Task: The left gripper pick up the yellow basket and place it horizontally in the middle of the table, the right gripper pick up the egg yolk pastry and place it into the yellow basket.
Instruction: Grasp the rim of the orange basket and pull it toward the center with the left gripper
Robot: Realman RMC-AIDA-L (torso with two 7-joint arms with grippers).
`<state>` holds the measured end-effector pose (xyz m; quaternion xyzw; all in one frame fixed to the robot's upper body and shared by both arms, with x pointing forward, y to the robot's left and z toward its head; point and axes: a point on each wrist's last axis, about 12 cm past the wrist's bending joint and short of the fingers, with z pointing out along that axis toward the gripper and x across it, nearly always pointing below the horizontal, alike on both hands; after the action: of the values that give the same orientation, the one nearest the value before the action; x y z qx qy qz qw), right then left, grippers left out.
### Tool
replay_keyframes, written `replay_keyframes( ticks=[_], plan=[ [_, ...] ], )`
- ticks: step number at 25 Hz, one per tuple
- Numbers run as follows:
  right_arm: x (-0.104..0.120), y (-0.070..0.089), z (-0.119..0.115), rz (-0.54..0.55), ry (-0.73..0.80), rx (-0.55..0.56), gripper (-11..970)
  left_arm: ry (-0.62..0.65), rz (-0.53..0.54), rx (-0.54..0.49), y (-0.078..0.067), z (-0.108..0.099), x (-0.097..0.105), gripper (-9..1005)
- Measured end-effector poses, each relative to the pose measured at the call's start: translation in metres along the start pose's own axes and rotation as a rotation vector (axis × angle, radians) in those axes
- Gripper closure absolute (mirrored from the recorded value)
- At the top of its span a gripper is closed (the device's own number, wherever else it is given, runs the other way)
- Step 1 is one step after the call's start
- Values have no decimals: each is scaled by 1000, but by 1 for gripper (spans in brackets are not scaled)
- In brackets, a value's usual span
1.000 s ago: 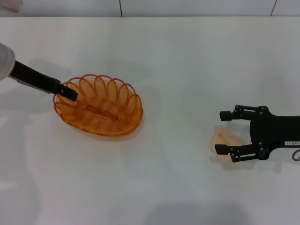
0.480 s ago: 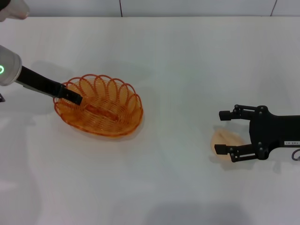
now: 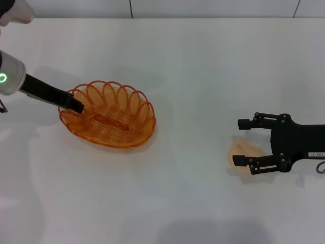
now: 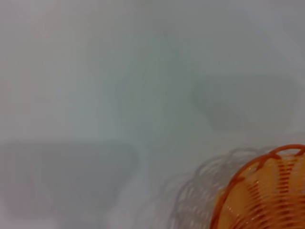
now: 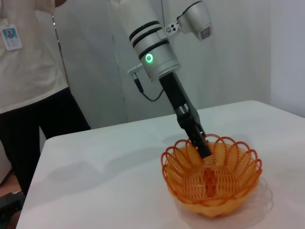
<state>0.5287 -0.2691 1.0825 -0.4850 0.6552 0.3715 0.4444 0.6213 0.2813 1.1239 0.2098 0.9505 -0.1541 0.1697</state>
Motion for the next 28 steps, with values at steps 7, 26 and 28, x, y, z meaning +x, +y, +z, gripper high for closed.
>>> replay_keyframes(
  ticks=[7, 26, 28],
  plan=[
    [0, 1, 0, 1, -4, 0, 86, -6, -1, 5, 0, 0, 0, 716],
    [0, 8, -6, -28, -27, -36, 86, -46, -283, 210, -31, -5, -12, 906],
    [0, 9, -7, -37, -32, -45, 87, -35, -324, 208, -31, -4, -12, 910]
  ],
)
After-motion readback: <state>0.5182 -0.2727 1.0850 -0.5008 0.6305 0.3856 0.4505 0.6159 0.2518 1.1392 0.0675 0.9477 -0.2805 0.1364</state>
